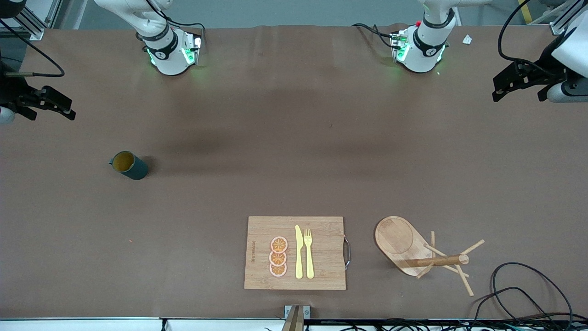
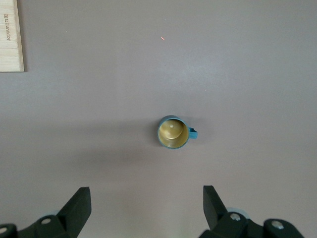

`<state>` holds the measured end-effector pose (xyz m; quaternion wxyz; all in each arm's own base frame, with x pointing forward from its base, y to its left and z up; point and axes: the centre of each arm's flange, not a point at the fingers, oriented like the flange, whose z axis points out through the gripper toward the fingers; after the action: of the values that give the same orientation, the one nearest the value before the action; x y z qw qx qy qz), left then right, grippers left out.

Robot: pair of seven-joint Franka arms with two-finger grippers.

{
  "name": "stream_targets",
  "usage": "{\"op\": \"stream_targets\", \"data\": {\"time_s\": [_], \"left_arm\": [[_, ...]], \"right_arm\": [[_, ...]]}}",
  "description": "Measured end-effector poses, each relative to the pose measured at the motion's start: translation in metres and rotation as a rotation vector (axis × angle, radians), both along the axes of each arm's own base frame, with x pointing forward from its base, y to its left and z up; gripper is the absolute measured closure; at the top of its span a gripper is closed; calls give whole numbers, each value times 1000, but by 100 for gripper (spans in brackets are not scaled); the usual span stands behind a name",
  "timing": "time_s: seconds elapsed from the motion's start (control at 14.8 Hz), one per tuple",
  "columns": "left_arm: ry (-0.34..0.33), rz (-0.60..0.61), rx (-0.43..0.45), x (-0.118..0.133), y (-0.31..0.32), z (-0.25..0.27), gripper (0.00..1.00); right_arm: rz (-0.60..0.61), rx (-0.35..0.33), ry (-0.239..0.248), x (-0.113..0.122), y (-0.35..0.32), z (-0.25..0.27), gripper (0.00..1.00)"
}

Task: Pass cup and hang on rack
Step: 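Reach the right gripper down to the teal mug's rim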

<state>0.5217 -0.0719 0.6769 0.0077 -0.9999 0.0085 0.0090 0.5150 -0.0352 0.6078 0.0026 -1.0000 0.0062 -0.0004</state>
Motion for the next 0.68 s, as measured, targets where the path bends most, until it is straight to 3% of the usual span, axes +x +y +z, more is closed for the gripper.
{"op": "stream_targets", "data": {"time_s": [0.41,0.68], "left_arm": [[2,2,0,1,1,-1,0],[5,2,0,1,1,-2,0]], "right_arm": [[1,0,7,0,0,-2,0],[1,1,18,7,0,-42,0]]}}
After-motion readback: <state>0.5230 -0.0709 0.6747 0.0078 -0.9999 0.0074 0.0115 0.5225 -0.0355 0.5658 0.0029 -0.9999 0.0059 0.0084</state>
